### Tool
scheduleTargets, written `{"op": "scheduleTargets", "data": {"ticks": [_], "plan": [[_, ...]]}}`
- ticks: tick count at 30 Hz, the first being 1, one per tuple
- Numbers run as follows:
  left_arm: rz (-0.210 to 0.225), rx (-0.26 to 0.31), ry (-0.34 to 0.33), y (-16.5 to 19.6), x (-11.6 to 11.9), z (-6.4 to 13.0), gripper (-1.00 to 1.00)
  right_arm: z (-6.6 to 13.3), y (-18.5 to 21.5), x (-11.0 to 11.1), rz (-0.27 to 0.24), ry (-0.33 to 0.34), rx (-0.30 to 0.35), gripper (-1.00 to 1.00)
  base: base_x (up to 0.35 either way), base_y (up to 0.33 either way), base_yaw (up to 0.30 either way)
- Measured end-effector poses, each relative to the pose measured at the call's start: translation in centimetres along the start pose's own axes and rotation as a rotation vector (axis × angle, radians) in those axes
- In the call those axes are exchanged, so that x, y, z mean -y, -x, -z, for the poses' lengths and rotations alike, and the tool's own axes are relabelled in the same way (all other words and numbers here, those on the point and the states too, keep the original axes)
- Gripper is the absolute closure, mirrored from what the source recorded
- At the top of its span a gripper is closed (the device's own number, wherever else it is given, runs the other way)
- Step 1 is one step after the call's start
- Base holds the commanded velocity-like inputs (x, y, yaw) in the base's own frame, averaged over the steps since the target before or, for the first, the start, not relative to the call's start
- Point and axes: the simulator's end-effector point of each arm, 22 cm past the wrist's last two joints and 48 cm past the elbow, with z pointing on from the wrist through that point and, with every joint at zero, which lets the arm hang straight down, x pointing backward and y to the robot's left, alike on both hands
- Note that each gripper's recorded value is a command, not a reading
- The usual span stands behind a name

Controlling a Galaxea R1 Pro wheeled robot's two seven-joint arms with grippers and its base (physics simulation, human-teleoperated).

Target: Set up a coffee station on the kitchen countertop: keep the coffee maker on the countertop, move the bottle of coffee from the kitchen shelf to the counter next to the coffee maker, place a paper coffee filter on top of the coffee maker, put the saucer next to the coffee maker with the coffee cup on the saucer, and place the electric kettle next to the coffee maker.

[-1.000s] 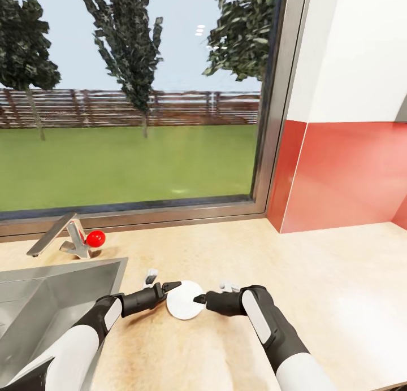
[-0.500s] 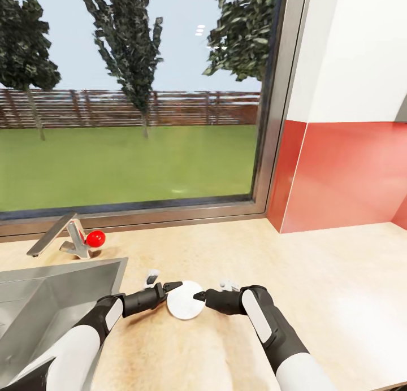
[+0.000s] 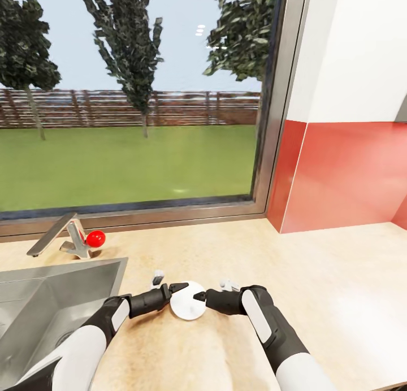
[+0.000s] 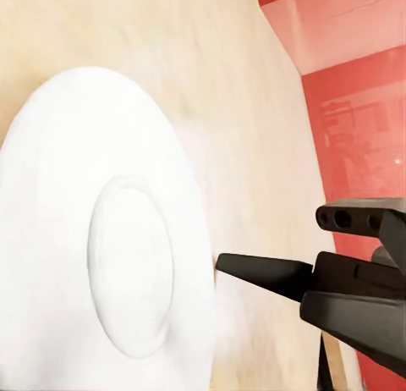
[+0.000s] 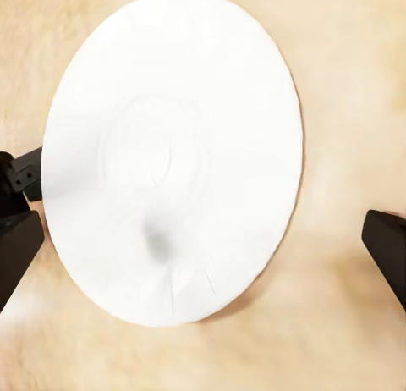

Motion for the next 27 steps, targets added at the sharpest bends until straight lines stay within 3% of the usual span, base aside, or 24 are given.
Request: {"op": "scheduleTargets", "data": {"ticks": [27], "plan": [[0.009,-0.025,-0.028,-1.2,1.2,-1.4,-1.0,-0.2,-0.3,0.1,-0.006,0.0,-0.006,-1.0,0.0,0.0,0.0]]}}
